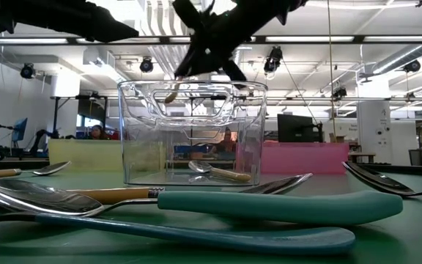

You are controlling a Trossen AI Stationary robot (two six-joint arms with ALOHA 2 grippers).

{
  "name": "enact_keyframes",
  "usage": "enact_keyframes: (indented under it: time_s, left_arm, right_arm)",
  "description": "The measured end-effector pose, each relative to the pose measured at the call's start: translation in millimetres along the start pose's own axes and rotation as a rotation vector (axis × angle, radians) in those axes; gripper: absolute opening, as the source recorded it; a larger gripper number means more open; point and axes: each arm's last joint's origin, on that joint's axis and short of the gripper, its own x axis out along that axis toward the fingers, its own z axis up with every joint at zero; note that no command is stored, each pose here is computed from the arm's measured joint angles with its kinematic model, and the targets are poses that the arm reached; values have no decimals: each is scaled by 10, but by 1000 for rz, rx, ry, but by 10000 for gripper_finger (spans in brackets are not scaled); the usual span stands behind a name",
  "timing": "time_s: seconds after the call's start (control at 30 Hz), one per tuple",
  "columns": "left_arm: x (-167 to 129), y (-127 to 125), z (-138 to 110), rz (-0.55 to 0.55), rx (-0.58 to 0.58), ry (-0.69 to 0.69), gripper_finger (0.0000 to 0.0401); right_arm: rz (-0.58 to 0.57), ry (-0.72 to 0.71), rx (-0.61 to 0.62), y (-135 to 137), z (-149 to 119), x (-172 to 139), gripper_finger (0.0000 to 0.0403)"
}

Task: Sort silverware by color (type)
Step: Put the right yellow spoon into the transparent bin

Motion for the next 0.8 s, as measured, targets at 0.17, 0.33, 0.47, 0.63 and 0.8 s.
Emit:
enact_keyframes:
  time_s: [0.17, 0.33, 0.47, 0.63, 0.8]
  left_arm:
    - [5, -8, -10, 0, 12, 10, 210]
    - [4, -7, -10, 0, 15, 11, 210]
    - [4, -8, -11, -1, 21, 11, 210]
    - [4, -8, -11, -1, 21, 11, 210]
    - [4, -8, -11, -1, 21, 11, 210]
  right_arm:
    - [-79, 81, 113, -50, -106, -16, 12]
    - [-101, 100, 180, -48, -147, -26, 12]
    - [-113, 84, 185, -39, -157, -31, 12]
    - [-109, 79, 190, -9, -185, -29, 12]
    - [-108, 74, 189, 3, -246, 47, 12]
